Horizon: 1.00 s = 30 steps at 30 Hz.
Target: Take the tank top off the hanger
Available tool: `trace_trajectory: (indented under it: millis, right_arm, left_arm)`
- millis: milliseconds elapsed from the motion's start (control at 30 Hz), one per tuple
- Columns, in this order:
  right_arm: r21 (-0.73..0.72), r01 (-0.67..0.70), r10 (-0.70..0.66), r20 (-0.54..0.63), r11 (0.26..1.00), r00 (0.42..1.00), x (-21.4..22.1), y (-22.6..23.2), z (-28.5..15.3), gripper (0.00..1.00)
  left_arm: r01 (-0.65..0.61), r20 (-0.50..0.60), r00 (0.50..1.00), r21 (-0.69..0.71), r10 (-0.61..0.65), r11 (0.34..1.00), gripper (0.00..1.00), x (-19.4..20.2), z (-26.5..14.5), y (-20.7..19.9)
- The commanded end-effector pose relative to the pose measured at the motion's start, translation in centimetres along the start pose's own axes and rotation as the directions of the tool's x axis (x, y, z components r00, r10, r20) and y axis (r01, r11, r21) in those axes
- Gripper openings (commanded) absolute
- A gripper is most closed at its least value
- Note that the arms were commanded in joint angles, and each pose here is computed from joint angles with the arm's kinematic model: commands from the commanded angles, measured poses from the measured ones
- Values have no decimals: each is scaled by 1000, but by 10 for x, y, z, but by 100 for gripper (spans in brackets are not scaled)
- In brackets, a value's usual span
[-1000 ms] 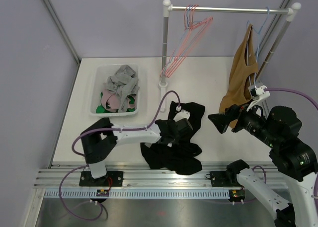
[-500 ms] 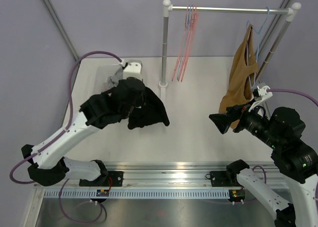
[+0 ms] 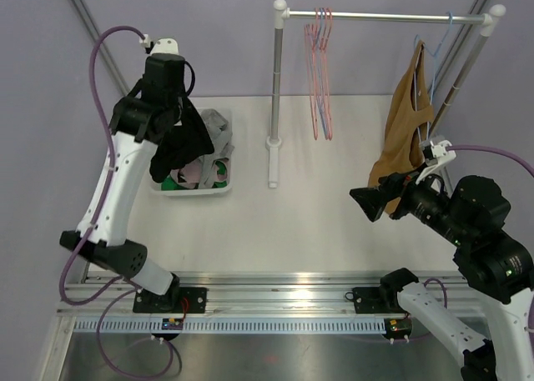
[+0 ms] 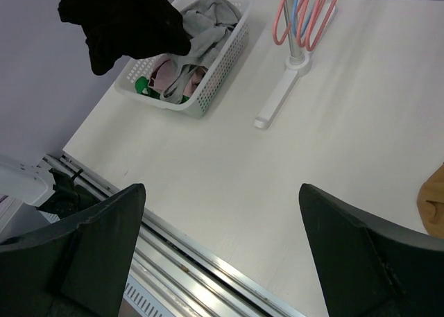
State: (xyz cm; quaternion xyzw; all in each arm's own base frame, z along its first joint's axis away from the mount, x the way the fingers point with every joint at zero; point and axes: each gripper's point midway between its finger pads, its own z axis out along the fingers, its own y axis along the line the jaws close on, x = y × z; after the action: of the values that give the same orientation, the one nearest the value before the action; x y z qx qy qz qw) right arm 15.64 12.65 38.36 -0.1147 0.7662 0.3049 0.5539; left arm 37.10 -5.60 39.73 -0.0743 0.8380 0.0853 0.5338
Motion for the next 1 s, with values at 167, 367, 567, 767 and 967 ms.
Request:
trace_trajectory:
  millis: [167, 367, 567, 767, 967]
  right_arm:
    - [98, -20, 15, 53, 995, 999, -26, -16, 19, 100]
    - [82, -30, 26, 48, 996, 998, -20, -16, 28, 99]
    - [238, -64, 44, 85, 969, 995, -27, -40, 16, 100]
    - [391, -52, -3, 137, 919, 991, -49, -62, -4, 100]
    - [542, 0, -48, 75, 840, 996, -66, -87, 2, 99]
  left_arm:
    - [-38, -295, 954, 81, 60, 996, 0, 62, 144, -29]
    - [35, -621, 779, 179, 85, 983, 0, 192, 216, -66]
    - [41, -744, 667, 89, 38, 995, 0, 252, 232, -49]
    - [111, -587, 810, 108, -27, 988, 19, 155, 194, -36]
    - [175, -378, 922, 215, -84, 961, 73, 57, 126, -31]
